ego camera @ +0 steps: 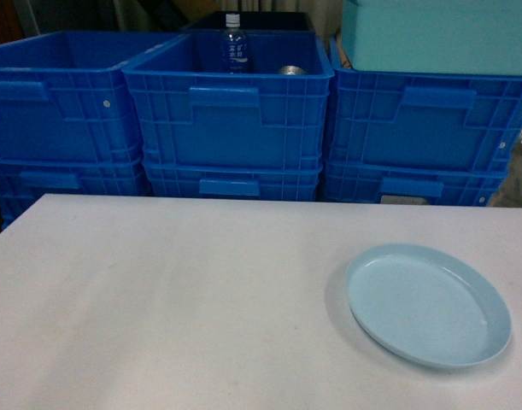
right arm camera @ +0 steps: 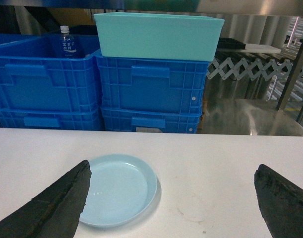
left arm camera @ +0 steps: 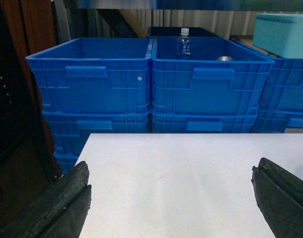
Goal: Place blue tray on left shelf second layer neatly
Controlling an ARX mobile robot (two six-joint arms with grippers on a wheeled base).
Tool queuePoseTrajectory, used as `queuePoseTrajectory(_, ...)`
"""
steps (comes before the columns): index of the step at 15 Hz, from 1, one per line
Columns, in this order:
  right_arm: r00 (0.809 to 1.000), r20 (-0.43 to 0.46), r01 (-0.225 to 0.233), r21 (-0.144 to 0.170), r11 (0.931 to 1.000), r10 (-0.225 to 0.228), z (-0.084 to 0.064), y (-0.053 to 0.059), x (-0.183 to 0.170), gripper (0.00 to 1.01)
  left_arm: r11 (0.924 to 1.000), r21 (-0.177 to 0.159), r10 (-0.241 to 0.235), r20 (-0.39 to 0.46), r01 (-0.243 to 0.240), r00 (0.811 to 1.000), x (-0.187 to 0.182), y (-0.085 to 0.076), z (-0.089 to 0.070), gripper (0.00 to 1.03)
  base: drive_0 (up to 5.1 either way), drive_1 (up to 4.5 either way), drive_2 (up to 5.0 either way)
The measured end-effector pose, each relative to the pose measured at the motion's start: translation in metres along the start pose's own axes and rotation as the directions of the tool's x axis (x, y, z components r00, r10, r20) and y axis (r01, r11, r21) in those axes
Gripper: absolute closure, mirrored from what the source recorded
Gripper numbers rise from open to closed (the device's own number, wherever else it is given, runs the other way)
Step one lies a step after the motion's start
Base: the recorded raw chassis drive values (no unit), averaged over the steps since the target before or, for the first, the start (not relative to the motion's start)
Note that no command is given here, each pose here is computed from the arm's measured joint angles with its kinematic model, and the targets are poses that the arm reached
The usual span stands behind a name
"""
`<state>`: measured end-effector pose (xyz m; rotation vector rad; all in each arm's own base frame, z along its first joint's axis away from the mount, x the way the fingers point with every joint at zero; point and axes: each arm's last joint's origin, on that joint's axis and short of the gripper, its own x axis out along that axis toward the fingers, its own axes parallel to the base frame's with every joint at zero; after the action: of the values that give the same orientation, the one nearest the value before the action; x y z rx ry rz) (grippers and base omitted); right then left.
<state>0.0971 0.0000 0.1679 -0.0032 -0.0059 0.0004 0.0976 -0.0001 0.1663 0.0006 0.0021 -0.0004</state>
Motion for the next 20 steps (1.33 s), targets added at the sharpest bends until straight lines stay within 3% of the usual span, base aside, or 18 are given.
queuePoseTrajectory(9,1.000,0.027,-0.010,-0.001,1.0000,0.010,0.003,0.000,0.002,0.03,1.0000,0.000,0.000,0.000,0.000,1.000,0.000,0.000,0.000,0.05,0.0,0.00,0.0)
queuePoseTrajectory(11,1.000,0.013,-0.004,-0.019,0.9998,0.005,0.005,-0.001,0.018,0.03,1.0000,0.000,0.000,0.000,0.000,1.000,0.000,0.000,0.000,0.05,0.0,0.00,0.0)
queuePoseTrajectory(15,0.998,-0.043,-0.048,-0.122,0.9914,0.043,0.024,0.004,0.080,0.03,1.0000,0.000,0.000,0.000,0.000,1.000,0.000,0.000,0.000,0.05,0.0,0.00,0.0)
queuePoseTrajectory(16,0.981,-0.187,-0.076,-0.119,0.9900,0.053,0.014,0.003,0.102,0.03,1.0000,0.000,0.000,0.000,0.000,1.000,0.000,0.000,0.000,0.05,0.0,0.00,0.0)
queuePoseTrajectory(18,0.923,-0.382,-0.100,-0.109,0.9890,0.051,-0.011,0.001,0.136,0.03,1.0000,0.000,0.000,0.000,0.000,1.000,0.000,0.000,0.000,0.05,0.0,0.00,0.0)
queuePoseTrajectory(19,0.910,-0.412,-0.100,-0.117,0.9881,0.043,-0.014,0.000,0.154,0.03,1.0000,0.000,0.000,0.000,0.000,1.000,0.000,0.000,0.000,0.05,0.0,0.00,0.0)
queuePoseTrajectory(20,0.915,-0.402,-0.089,-0.125,0.9882,0.032,-0.013,-0.003,0.173,0.03,1.0000,0.000,0.000,0.000,0.000,1.000,0.000,0.000,0.000,0.05,0.0,0.00,0.0)
